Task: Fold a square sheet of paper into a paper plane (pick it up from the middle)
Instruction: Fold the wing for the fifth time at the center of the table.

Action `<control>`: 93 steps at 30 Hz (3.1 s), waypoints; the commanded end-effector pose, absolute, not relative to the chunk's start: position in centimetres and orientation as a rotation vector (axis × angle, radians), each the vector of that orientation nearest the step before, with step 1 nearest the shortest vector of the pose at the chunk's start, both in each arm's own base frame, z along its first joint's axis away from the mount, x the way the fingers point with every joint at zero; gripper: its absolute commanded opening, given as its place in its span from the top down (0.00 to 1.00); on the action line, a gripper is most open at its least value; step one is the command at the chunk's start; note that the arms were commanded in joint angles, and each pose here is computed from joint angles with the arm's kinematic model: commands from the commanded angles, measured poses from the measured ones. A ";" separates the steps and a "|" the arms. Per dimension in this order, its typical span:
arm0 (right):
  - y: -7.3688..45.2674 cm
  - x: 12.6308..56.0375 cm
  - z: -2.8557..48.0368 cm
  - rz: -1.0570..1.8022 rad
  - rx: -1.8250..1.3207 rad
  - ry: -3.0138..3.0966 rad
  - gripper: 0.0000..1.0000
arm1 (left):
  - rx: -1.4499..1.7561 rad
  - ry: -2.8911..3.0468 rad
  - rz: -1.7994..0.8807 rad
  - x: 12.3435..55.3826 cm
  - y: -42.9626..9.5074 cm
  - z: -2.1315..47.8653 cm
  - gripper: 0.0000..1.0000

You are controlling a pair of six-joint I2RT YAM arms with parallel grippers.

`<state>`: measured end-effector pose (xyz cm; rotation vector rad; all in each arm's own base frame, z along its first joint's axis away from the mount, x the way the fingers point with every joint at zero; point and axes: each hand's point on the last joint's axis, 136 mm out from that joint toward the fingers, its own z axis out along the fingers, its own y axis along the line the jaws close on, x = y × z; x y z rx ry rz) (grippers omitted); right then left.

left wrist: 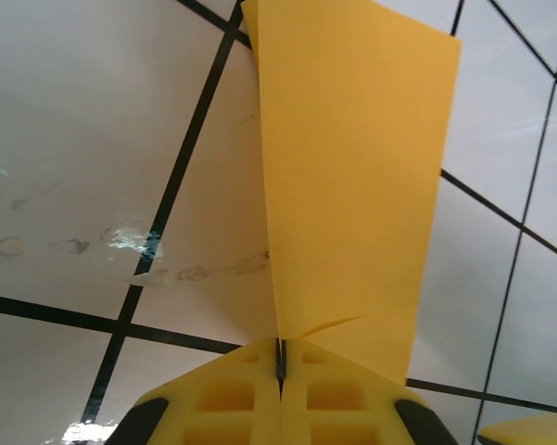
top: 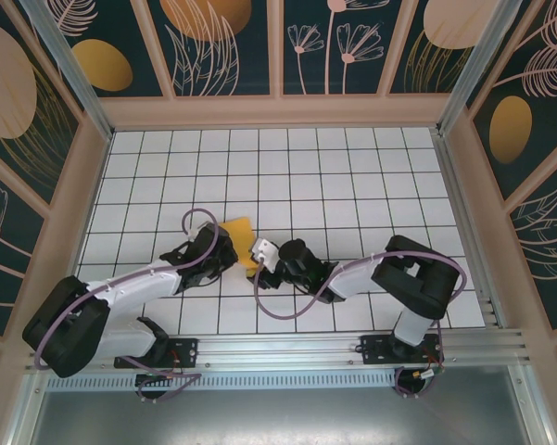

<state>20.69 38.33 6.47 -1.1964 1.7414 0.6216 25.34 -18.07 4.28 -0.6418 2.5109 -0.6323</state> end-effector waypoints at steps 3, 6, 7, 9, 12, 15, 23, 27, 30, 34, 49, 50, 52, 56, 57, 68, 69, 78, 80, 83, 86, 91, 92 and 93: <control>40.2 21.0 6.9 0.618 -1.218 1.660 0.44 | -0.630 2.534 -0.602 25.8 -18.5 4.1 1.00; 40.6 21.2 6.6 0.620 -1.218 1.648 0.45 | -0.619 2.527 -0.617 26.2 -18.9 4.7 1.00; 40.7 21.1 6.5 0.624 -1.223 1.641 0.45 | -0.617 2.524 -0.629 26.3 -19.1 4.9 1.00; 40.9 21.0 6.4 0.634 -1.227 1.631 0.45 | -0.614 2.514 -0.651 26.4 -19.3 5.5 1.00; 41.1 21.2 6.3 0.624 -1.219 1.609 0.45 | -0.615 2.504 -0.685 26.6 -19.5 6.1 1.00; 41.2 21.7 6.2 0.603 -1.200 1.588 0.46 | -0.616 2.499 -0.713 26.6 -19.7 6.6 1.00; 41.1 22.4 6.0 0.569 -1.161 1.545 0.56 | -0.635 2.499 -0.764 26.6 -19.6 6.7 1.00; 40.9 23.2 5.9 0.525 -1.134 1.542 0.56 | -0.645 2.495 -0.776 26.7 -19.5 6.9 1.00; 40.8 23.7 6.0 0.503 -1.113 1.540 0.57 | -0.643 2.500 -0.777 26.7 -19.5 6.8 1.00; 40.9 24.3 6.1 0.477 -1.095 1.537 0.59 | -0.637 2.501 -0.779 26.7 -19.5 7.0 1.00; 41.1 24.6 5.5 0.495 -1.091 1.560 0.75 | -0.610 2.504 -0.795 26.6 -19.7 7.1 1.00; 41.1 24.6 5.4 0.497 -1.090 1.564 0.77 | -0.608 2.498 -0.799 26.7 -19.7 7.3 1.00; 41.1 24.6 5.4 0.506 -1.091 1.571 0.84 | -0.603 2.490 -0.796 26.7 -19.6 7.5 0.95; 40.8 24.4 5.4 0.519 -1.082 1.592 0.94 | -0.618 2.468 -0.775 27.2 -18.7 7.8 0.70; 40.6 24.4 5.3 0.523 -1.080 1.600 0.96 | -0.623 2.459 -0.766 27.4 -18.3 8.0 0.63; 38.5 23.3 5.4 0.603 -1.045 1.710 1.00 | -0.671 2.316 -0.628 29.3 -13.8 10.7 0.07; 38.2 23.5 5.4 0.608 -1.028 1.736 1.00 | -0.669 2.303 -0.621 29.4 -13.6 11.0 0.05; 37.2 23.7 5.1 0.820 -0.931 1.921 1.00 | -0.651 2.289 -0.610 29.2 -13.1 10.6 0.02; 37.2 24.0 4.9 0.834 -0.910 1.955 1.00 | -0.650 2.287 -0.622 29.1 -13.2 10.4 0.01; 37.2 24.5 4.5 0.858 -0.880 2.001 1.00 | -0.646 2.289 -0.642 28.9 -13.4 10.1 0.01; 37.2 24.7 4.4 0.890 -0.851 2.031 1.00 | -0.635 2.296 -0.665 28.7 -13.7 9.8 0.01; 37.2 25.0 4.6 0.949 -0.790 2.065 1.00 | -0.609 2.305 -0.687 28.7 -14.2 9.6 0.01; 37.1 25.2 4.7 0.956 -0.771 2.072 1.00 | -0.603 2.308 -0.690 28.7 -14.3 9.6 0.01; 37.0 25.4 4.8 0.967 -0.750 2.079 1.00 | -0.595 2.308 -0.695 28.8 -14.4 9.6 0.01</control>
